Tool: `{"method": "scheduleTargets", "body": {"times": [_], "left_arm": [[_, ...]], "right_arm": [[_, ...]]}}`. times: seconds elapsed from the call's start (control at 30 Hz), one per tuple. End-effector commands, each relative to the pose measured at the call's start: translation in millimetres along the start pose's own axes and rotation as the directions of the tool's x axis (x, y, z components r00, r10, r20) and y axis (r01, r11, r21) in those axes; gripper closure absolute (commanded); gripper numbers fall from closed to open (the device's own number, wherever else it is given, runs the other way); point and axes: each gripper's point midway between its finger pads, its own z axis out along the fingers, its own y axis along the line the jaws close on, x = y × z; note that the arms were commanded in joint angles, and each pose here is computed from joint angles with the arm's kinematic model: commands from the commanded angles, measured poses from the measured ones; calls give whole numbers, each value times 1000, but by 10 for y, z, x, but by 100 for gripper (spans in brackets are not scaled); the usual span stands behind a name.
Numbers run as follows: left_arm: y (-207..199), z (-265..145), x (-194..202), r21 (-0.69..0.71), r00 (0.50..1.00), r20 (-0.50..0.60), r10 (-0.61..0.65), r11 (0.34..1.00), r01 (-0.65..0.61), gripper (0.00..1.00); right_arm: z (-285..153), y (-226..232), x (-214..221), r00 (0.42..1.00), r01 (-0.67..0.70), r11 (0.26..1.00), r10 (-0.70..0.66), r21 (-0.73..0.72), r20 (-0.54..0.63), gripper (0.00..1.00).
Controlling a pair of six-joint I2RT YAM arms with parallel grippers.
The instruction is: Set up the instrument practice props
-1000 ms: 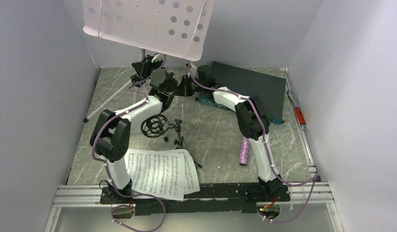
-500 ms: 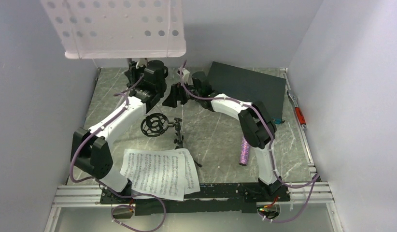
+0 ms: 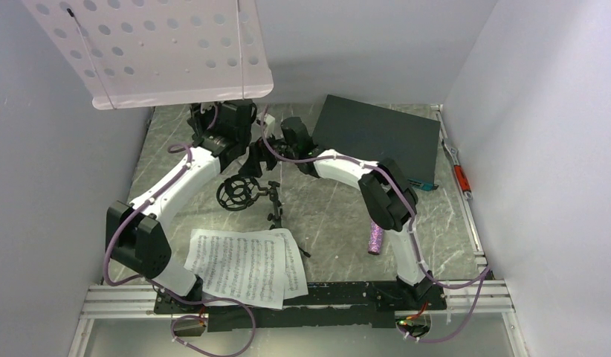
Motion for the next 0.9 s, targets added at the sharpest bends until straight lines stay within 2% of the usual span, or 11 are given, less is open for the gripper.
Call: {"method": "scheduleTargets", "body": {"times": [0.0, 0.07, 0.2, 0.33, 0.47, 0.63, 0.87], "left_arm": [[-221, -90, 209, 157, 991, -87, 99, 984, -85, 97], [-245, -89, 225, 161, 991, -94, 95, 984, -79, 97], [-275, -99, 224, 176, 992, -101, 78, 983, -60, 97], [-347, -125, 213, 229, 992, -102, 71, 972, -46, 97], [-416, -154, 229, 277, 992, -104, 70, 960, -39, 97], [-533, -195, 262, 341, 991, -114, 65, 940, -23, 97], [-615, -212, 271, 347, 989, -144, 41, 938, 11, 97]], "right_arm": [[64, -57, -109, 998, 62, 998, -63, 16, 26, 11], [105, -93, -76, 998, 55, 998, -56, 34, 21, 14], [201, -286, -18, 999, 31, 993, -32, 111, 1, 32], [227, -515, -20, 1000, 14, 979, -16, 204, 6, 61], [175, -700, -46, 1000, -14, 962, 6, 272, 29, 98], [46, -941, -86, 999, -27, 939, 11, 343, 49, 100], [-240, -1218, -169, 999, -10, 918, -11, 396, 50, 100]]}}
